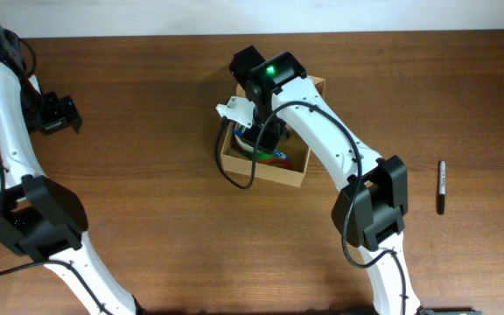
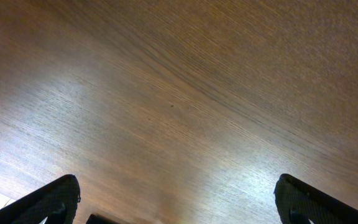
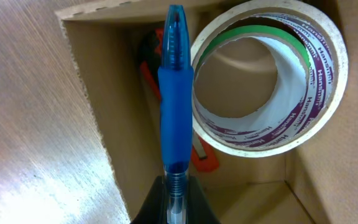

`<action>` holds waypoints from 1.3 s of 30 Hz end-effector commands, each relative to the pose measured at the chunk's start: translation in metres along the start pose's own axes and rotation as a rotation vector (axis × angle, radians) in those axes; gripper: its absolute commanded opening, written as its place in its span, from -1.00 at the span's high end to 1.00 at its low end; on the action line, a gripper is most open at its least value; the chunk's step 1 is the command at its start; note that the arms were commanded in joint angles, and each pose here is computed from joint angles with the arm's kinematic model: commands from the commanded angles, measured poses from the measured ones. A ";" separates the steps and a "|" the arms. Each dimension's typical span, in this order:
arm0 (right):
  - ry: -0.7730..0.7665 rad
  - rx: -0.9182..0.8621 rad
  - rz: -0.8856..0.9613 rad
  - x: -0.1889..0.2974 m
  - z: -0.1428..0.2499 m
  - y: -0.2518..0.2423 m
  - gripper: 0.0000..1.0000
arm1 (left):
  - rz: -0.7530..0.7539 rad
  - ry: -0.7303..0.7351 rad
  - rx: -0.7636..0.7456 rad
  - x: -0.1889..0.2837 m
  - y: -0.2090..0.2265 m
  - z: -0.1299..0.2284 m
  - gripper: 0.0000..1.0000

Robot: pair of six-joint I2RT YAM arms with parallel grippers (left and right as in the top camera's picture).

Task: Pack container
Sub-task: 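Carry the blue pen into the box and release it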

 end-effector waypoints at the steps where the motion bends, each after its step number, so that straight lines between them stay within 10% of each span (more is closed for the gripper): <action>1: 0.031 0.010 -0.010 -0.011 0.002 0.002 0.92 | 0.005 0.010 -0.010 -0.003 0.000 0.000 -1.00; 32: 0.142 0.034 -0.034 -0.037 0.008 0.026 0.93 | 0.005 0.010 -0.010 -0.003 0.000 0.000 -1.00; 33: 0.146 0.029 -0.026 -0.037 0.009 0.025 0.78 | 0.005 0.010 -0.010 -0.003 0.000 0.000 -1.00; 34: 0.158 0.016 -0.006 -0.037 0.010 0.023 0.08 | 0.005 0.010 -0.010 -0.003 0.000 0.000 -1.00; 39: 0.156 0.006 0.010 -0.036 0.012 0.017 0.31 | 0.005 0.010 -0.010 -0.003 0.000 0.000 -0.99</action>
Point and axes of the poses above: each gripper's point midway between its finger pads, its own x axis back along the fingers, its own y axis along the line the jaws close on, z = x × y, the point moved 5 cm from there along x, back along the fingers, and after that the axes turned 4 degrees about x, right-handed, at the moved point
